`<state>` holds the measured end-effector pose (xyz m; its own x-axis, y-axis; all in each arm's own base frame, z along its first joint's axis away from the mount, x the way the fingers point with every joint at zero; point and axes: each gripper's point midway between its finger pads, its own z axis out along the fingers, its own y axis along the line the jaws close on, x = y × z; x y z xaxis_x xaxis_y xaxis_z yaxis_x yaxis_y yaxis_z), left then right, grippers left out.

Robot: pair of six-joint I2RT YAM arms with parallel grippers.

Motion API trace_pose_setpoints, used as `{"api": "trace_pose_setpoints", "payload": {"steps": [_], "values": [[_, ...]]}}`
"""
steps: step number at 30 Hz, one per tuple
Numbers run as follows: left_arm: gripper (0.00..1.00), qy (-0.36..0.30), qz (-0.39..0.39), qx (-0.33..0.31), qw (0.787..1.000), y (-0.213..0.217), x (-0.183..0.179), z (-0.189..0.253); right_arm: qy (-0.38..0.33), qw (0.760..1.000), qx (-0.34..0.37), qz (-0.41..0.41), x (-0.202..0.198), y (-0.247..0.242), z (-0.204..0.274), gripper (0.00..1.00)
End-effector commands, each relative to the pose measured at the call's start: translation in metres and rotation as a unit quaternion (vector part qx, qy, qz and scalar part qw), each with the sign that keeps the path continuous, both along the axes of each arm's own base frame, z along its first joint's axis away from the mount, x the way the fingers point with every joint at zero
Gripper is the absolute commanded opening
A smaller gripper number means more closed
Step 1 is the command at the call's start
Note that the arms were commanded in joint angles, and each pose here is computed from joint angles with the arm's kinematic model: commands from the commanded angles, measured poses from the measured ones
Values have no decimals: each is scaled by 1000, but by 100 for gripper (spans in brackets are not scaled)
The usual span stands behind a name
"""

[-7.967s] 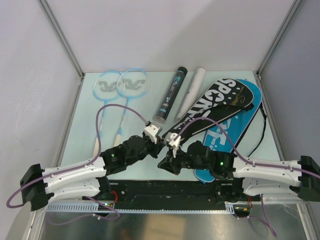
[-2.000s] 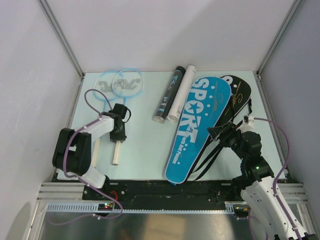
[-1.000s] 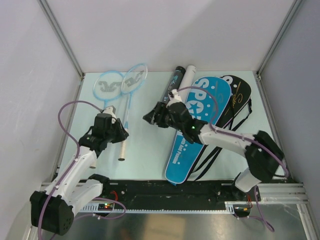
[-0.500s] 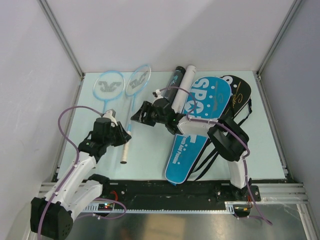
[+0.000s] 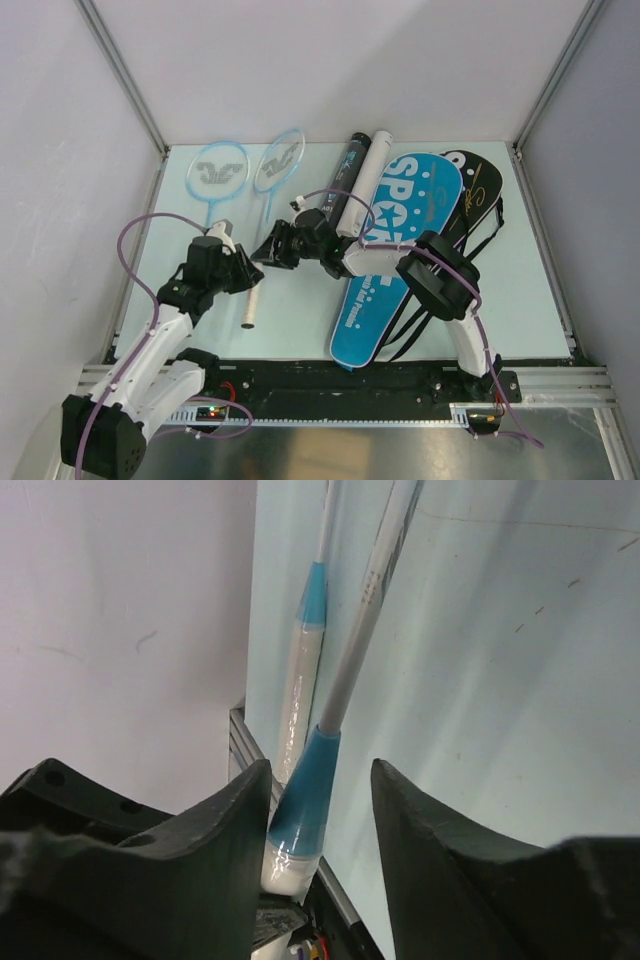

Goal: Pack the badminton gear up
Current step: Pick up the racket from the center of the board.

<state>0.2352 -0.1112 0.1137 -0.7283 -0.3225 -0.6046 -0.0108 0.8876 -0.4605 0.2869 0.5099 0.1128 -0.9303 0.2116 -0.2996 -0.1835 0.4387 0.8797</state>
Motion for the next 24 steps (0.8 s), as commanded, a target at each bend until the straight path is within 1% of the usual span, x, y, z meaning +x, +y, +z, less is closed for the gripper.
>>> {"api": "trace_pose_setpoints", "payload": {"steps": [1, 2, 4, 6, 7, 8, 10, 12, 15, 18, 22, 23, 24], "values": [[4, -31, -12, -22, 999, -8, 3, 12, -15, 998, 63, 27, -1, 19, 29, 44], [6, -32, -11, -23, 999, -8, 3, 13, -17, 997, 68, 32, -2, 20, 31, 39], [12, -36, -14, -27, 999, -9, 3, 16, -23, 996, 74, 38, -3, 20, 35, 26], [21, -44, -16, -31, 998, -10, 3, 22, -34, 995, 78, 43, -4, 20, 43, 11], [27, -50, -19, -31, 998, -11, 3, 25, -40, 995, 81, 44, -5, 20, 48, 5], [33, -57, -22, -30, 998, -11, 3, 28, -41, 995, 83, 45, -6, 19, 51, 3], [46, -72, -30, -26, 997, -11, 4, 37, -42, 994, 92, 44, -7, 17, 60, 1], [55, -85, -35, -23, 995, -10, 4, 46, -42, 993, 107, 41, -7, 13, 69, 0], [65, -98, -43, -27, 994, -12, 3, 60, -49, 989, 131, 38, -7, 7, 86, 0], [78, -112, -53, -35, 992, -15, 0, 74, -68, 987, 142, 34, -5, -1, 104, 0], [85, -140, -70, -39, 987, -18, -4, 95, -84, 984, 153, 17, 3, -20, 123, 0], [92, -150, -70, -35, 986, -16, -4, 99, -89, 984, 155, 12, 6, -27, 126, 0], [96, -157, -69, -26, 985, -13, -3, 101, -95, 983, 157, 5, 9, -33, 131, 0]]}}
